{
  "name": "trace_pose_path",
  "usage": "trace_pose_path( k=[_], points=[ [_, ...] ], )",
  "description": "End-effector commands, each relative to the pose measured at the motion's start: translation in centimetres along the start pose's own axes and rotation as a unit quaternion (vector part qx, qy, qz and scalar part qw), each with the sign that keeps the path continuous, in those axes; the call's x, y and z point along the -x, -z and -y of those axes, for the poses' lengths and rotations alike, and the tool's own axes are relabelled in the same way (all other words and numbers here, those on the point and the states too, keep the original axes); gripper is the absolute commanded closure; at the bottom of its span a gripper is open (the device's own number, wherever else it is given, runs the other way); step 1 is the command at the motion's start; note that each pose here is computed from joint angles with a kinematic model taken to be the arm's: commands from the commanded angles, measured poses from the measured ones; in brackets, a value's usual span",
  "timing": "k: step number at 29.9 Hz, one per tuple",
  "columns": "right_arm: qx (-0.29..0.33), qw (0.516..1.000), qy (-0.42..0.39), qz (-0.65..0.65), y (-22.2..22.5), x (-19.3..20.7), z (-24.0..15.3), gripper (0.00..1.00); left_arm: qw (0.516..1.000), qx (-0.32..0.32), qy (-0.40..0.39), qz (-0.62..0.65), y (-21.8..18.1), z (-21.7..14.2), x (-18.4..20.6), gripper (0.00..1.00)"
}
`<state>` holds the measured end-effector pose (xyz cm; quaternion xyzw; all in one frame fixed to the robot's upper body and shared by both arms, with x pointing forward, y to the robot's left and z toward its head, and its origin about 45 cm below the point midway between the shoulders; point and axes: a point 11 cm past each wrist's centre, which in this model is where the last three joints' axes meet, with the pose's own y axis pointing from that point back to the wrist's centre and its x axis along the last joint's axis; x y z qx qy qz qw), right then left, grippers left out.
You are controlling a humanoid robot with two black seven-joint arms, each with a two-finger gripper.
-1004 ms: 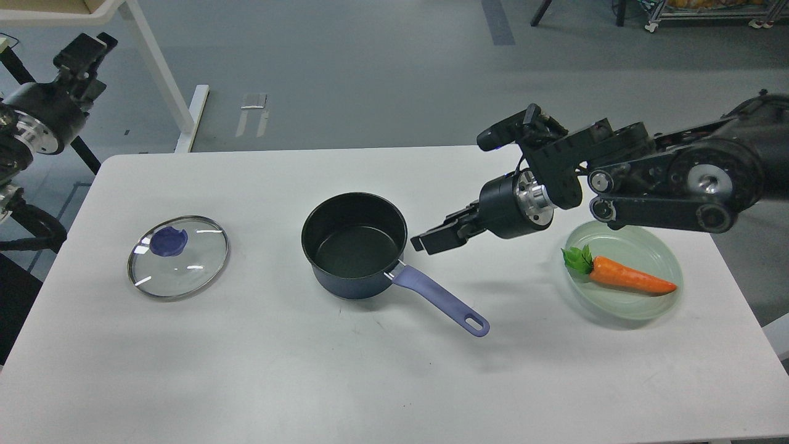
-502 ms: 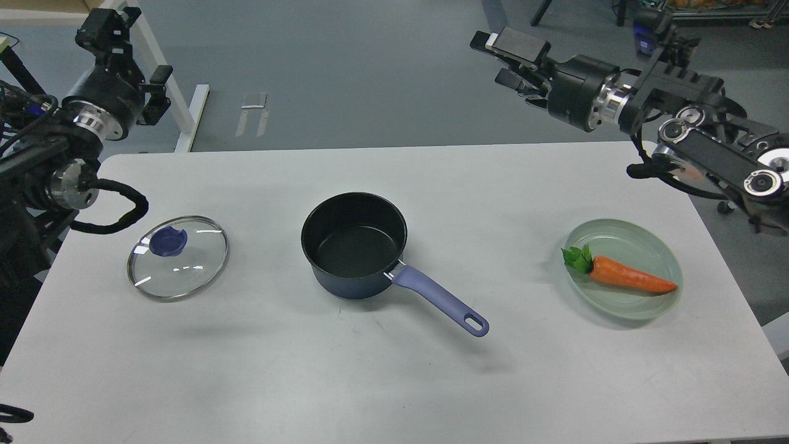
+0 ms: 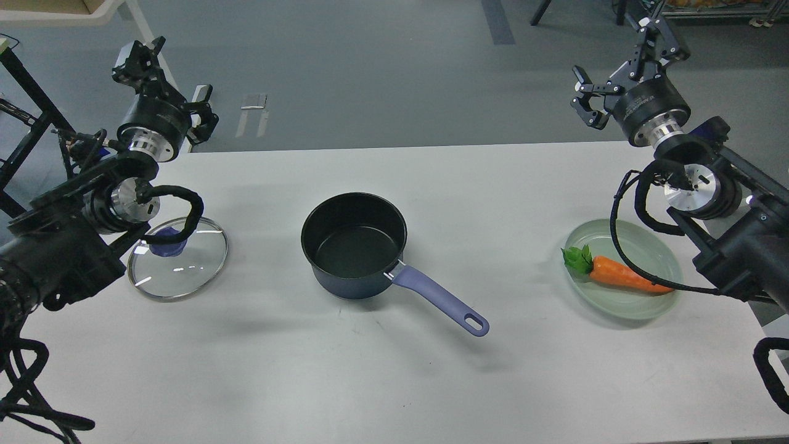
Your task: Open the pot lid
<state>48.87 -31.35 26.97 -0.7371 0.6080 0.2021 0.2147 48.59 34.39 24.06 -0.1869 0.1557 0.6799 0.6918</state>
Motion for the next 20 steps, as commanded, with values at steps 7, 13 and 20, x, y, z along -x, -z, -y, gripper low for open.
trace_pose_path(
  k=[7, 13, 20],
  points=[
    [-0.028, 0.987, -0.041, 0.153, -3.4, 0.7, 1.0, 0.00, 0.998, -0.007, 0.039, -0.056, 2.2, -0.5, 1.7, 0.01],
    [-0.030, 0.984, -0.043, 0.170, -4.0, 1.3, 1.3, 0.00, 0.998, -0.012, 0.032, -0.059, 2.9, -0.7, 1.7, 0.01],
    [-0.026, 0.985, -0.032, 0.165, -4.1, 1.8, 1.4, 0.00, 0.998, -0.014, 0.029, -0.059, 3.1, -0.9, 1.4, 0.01]
  ],
)
